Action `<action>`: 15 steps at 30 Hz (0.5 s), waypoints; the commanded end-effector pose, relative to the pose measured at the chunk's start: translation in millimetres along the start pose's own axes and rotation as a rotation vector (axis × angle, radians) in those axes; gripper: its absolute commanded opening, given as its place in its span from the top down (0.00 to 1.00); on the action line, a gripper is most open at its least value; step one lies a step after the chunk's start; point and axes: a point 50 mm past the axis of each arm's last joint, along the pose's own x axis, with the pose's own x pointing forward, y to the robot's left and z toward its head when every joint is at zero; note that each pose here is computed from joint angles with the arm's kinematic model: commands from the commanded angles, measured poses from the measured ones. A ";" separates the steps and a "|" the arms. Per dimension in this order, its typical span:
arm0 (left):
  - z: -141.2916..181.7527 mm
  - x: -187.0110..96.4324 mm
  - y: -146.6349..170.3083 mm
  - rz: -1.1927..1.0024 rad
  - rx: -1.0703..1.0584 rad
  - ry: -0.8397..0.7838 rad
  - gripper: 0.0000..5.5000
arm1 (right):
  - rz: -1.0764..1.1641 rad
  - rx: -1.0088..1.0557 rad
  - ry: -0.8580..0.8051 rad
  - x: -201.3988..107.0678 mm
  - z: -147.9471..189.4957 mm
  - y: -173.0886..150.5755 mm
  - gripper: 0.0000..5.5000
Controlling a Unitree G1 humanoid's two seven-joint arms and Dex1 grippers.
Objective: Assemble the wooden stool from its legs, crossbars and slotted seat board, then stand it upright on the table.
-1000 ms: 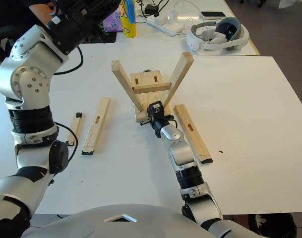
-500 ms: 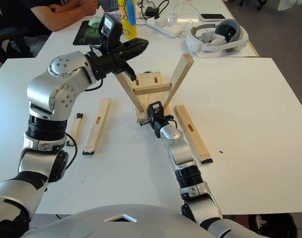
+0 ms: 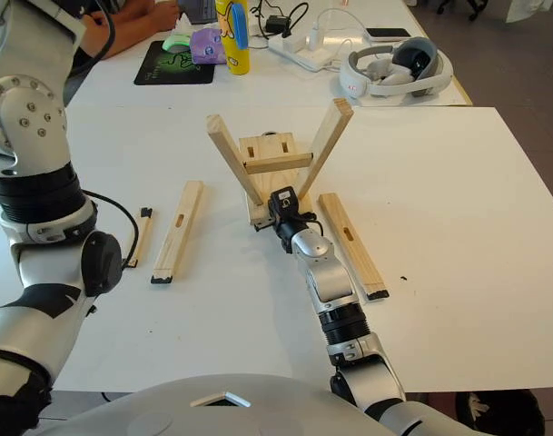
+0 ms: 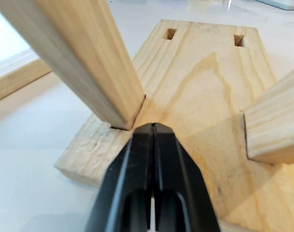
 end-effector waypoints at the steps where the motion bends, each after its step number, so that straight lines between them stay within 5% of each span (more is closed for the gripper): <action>1: -128.1 -41.3 -46.5 -0.098 -0.123 0.618 1.00 | 0.016 0.038 0.272 -8.7 -57.0 3.0 1.00; 3: -137.7 -48.4 -49.3 -0.058 -0.114 0.653 1.00 | 0.022 0.034 0.272 -8.3 -55.8 3.2 1.00; 10: -87.5 -18.0 -19.6 0.170 0.000 0.292 1.00 | 0.024 0.033 0.257 -8.3 -53.6 2.7 1.00; 15: -53.8 -21.9 5.5 0.332 0.135 0.100 1.00 | 0.050 0.033 0.089 -8.9 -29.1 4.2 1.00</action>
